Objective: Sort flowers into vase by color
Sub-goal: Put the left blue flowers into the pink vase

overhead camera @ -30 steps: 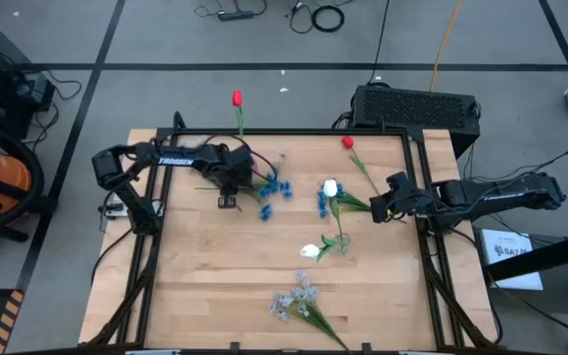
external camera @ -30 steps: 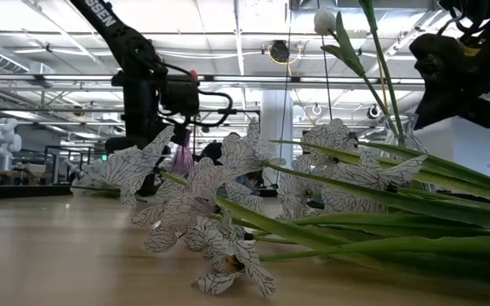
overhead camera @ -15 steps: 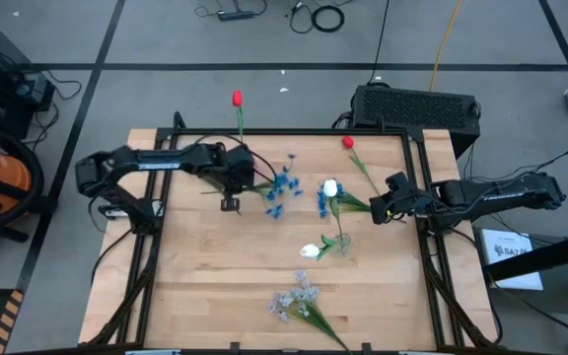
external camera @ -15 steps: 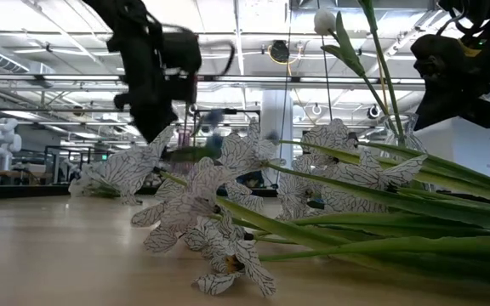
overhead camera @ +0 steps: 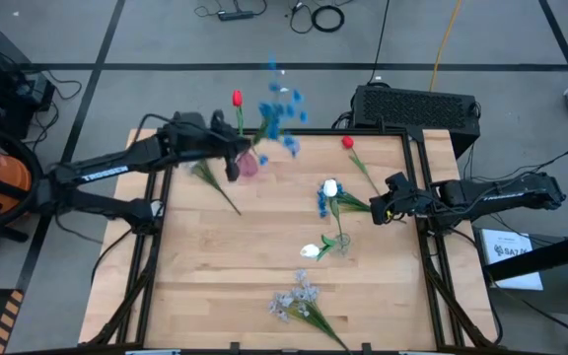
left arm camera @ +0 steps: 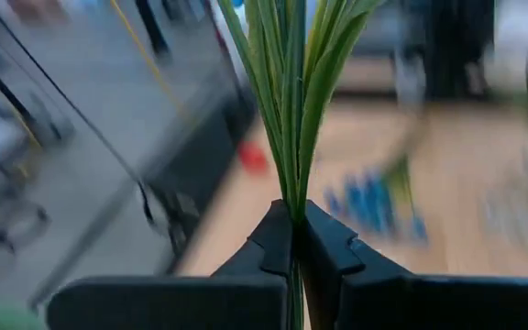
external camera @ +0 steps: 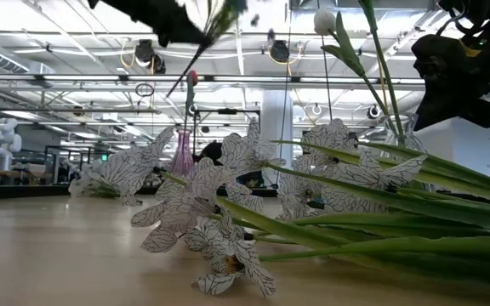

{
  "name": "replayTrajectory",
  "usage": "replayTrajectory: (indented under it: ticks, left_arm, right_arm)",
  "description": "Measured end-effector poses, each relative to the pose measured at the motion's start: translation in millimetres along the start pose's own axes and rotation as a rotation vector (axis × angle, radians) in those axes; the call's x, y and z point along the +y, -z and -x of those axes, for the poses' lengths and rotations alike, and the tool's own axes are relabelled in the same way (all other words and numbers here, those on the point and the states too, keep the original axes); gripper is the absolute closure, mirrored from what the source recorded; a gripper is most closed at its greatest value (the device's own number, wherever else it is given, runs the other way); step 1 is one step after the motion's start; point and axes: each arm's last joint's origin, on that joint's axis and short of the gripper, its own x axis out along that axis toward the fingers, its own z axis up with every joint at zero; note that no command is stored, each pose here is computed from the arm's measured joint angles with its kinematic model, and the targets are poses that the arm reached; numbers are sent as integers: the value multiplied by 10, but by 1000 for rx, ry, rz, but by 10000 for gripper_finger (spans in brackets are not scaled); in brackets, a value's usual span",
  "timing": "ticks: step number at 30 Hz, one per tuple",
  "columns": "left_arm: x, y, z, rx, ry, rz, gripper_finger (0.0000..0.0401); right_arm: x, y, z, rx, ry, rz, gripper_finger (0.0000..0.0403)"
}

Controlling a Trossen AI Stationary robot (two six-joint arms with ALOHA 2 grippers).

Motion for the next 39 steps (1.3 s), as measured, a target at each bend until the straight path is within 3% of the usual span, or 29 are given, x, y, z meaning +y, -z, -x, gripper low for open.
replayTrajectory:
  ticks: [6, 15, 20, 29, 39]
  left_arm:
    - [147, -4, -39, -234, -101, 39, 391]
    - [276, 437, -82, -392, -213, 156, 391]
    - [342, 585, -66, -421, -293, 171, 391]
    - [350, 839, -95, -348, -310, 194, 391]
    - [340, 1130, -73, -388, -344, 225, 391]
  right_arm:
    - [2, -2, 0, -2, -2, -1, 403]
    - [33, -22, 1, -23, -31, -16, 403]
    - [29, -24, 1, -32, -23, -27, 403]
    - [26, -27, 1, -42, -16, -39, 403]
    - [26, -27, 1, -42, -16, -67, 403]
